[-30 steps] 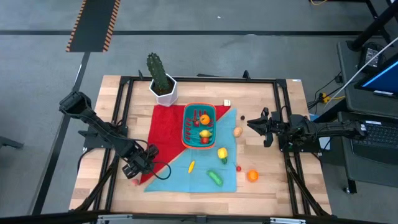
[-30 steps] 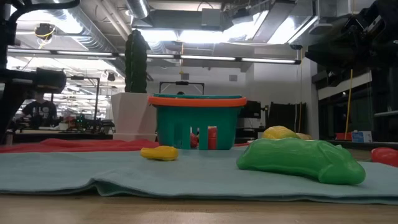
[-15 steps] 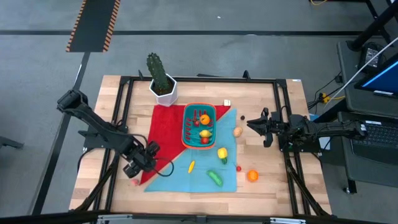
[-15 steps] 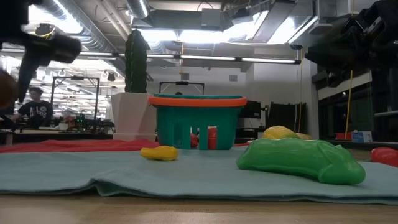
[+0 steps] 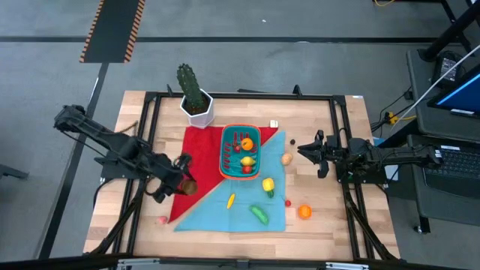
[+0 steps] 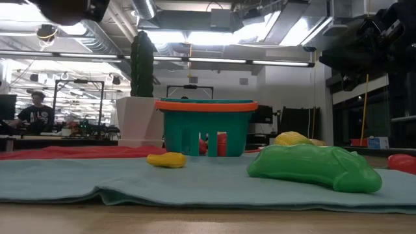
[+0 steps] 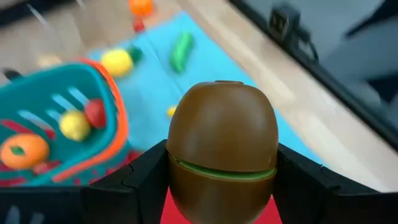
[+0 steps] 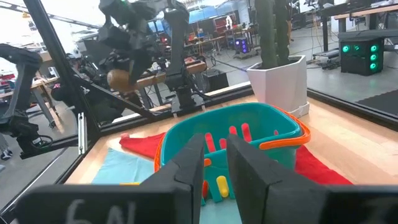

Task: Pick and placing Produce into tupperware
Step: Put the kiwi into the basket

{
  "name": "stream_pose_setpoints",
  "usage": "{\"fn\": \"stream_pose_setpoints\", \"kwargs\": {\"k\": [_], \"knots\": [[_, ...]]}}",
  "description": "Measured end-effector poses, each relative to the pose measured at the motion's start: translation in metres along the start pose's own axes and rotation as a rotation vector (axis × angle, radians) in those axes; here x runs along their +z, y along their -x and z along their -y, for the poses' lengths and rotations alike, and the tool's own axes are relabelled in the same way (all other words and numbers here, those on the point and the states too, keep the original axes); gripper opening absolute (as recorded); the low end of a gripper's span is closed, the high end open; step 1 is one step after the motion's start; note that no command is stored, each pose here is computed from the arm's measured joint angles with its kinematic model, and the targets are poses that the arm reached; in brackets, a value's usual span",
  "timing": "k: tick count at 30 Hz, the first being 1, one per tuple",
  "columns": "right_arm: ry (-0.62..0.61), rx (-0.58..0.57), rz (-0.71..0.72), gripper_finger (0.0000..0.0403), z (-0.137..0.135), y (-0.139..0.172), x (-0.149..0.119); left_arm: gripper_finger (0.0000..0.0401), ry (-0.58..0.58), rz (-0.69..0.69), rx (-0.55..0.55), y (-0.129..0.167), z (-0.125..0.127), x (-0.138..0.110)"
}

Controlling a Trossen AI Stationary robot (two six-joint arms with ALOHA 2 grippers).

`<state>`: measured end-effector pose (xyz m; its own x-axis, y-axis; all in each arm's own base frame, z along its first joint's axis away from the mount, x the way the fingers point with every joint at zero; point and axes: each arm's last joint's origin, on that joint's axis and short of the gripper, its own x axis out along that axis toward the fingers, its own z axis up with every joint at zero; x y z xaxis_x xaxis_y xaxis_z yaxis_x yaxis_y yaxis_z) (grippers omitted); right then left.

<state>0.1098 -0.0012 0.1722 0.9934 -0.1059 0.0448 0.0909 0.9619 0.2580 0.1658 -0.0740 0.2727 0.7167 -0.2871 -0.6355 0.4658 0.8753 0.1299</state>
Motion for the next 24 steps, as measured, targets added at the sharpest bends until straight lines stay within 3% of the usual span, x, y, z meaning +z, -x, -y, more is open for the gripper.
{"fn": "stream_pose_setpoints", "kwargs": {"k": [10, 15, 19, 24], "knots": [[0.002, -0.011, -0.047, 0.0073, 0.001, 0.000, -0.005, 0.0223, -0.009, 0.305, 0.051, -0.008, 0.002, -0.028], [0.006, -0.010, -0.043, 0.0073, 0.001, 0.000, -0.004, 0.0223, 0.046, 0.431, 0.080, -0.016, 0.000, -0.039], [0.007, -0.010, -0.044, 0.0073, 0.001, 0.000, -0.004, 0.0223, 0.068, 0.460, 0.095, -0.024, -0.001, -0.051], [0.024, -0.010, -0.044, 0.0073, 0.001, 0.000, -0.004, 0.0223, 0.121, 0.469, 0.198, -0.027, -0.006, -0.058]]}}
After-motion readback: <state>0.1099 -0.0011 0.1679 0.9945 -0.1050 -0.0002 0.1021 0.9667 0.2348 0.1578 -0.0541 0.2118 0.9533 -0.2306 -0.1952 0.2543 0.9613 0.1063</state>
